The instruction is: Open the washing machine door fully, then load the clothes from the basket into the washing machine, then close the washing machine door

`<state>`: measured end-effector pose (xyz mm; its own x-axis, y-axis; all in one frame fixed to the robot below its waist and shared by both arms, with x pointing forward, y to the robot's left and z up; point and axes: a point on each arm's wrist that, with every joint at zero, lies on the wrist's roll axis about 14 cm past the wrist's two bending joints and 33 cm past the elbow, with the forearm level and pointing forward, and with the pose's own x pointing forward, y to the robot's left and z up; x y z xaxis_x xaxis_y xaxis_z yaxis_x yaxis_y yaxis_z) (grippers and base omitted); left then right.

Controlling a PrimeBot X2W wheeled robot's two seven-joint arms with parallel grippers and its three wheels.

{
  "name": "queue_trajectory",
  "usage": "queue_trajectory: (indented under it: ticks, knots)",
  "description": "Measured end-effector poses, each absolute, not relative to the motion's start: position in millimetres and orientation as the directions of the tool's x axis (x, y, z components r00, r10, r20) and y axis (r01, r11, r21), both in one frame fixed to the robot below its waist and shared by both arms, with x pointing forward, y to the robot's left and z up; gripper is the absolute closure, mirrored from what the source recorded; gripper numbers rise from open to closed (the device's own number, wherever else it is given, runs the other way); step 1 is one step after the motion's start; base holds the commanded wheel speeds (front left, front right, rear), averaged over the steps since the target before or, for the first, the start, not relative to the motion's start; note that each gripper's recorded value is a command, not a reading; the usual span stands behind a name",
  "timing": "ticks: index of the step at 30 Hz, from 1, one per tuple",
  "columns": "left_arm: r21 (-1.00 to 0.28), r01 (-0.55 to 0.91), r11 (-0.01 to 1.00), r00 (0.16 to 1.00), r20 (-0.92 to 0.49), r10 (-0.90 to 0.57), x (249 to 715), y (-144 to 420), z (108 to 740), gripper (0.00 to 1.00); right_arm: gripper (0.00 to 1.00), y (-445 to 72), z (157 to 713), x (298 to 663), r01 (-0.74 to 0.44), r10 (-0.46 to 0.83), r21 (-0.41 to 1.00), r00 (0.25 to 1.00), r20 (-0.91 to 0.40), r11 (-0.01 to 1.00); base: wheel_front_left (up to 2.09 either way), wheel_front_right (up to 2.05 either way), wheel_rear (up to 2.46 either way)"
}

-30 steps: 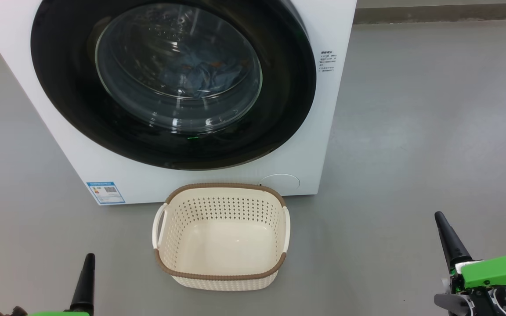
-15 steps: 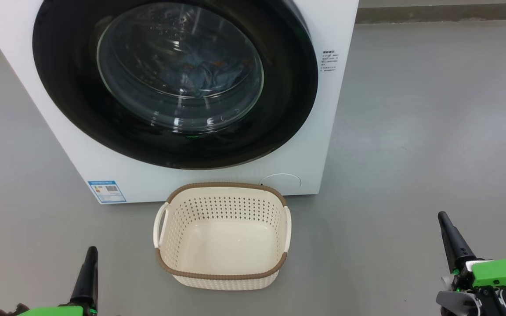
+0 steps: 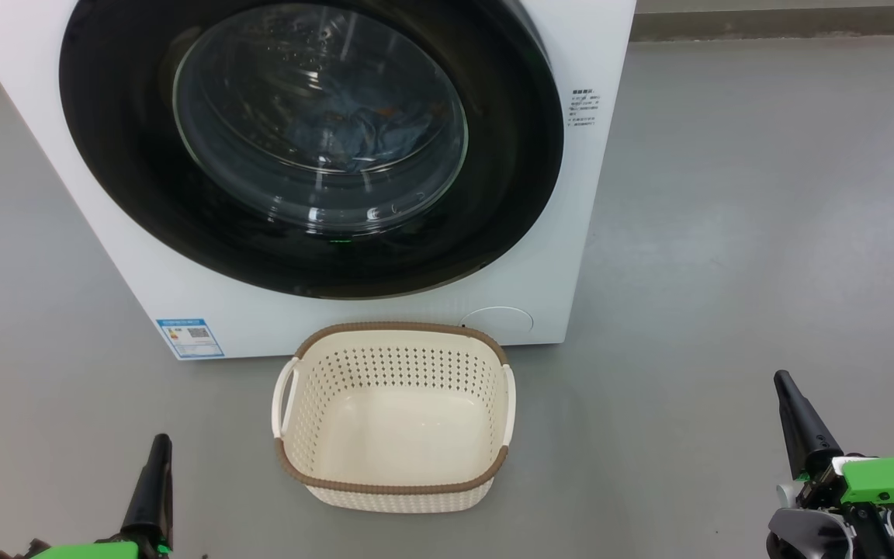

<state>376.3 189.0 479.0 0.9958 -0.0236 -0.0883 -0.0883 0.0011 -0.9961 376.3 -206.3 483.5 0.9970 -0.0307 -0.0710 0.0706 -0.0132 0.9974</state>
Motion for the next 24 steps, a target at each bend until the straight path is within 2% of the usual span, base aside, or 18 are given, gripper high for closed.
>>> queue_trajectory:
  ticks: [24]
  knots:
    - [-0.996,-0.088,0.001,0.996,-0.088,-0.023,376.3,189.0,479.0,1.0,1.0,-205.9,484.0,376.8,0.069,-0.028,0.998,0.997,-0.069,-0.014,0.0,0.0,0.0]
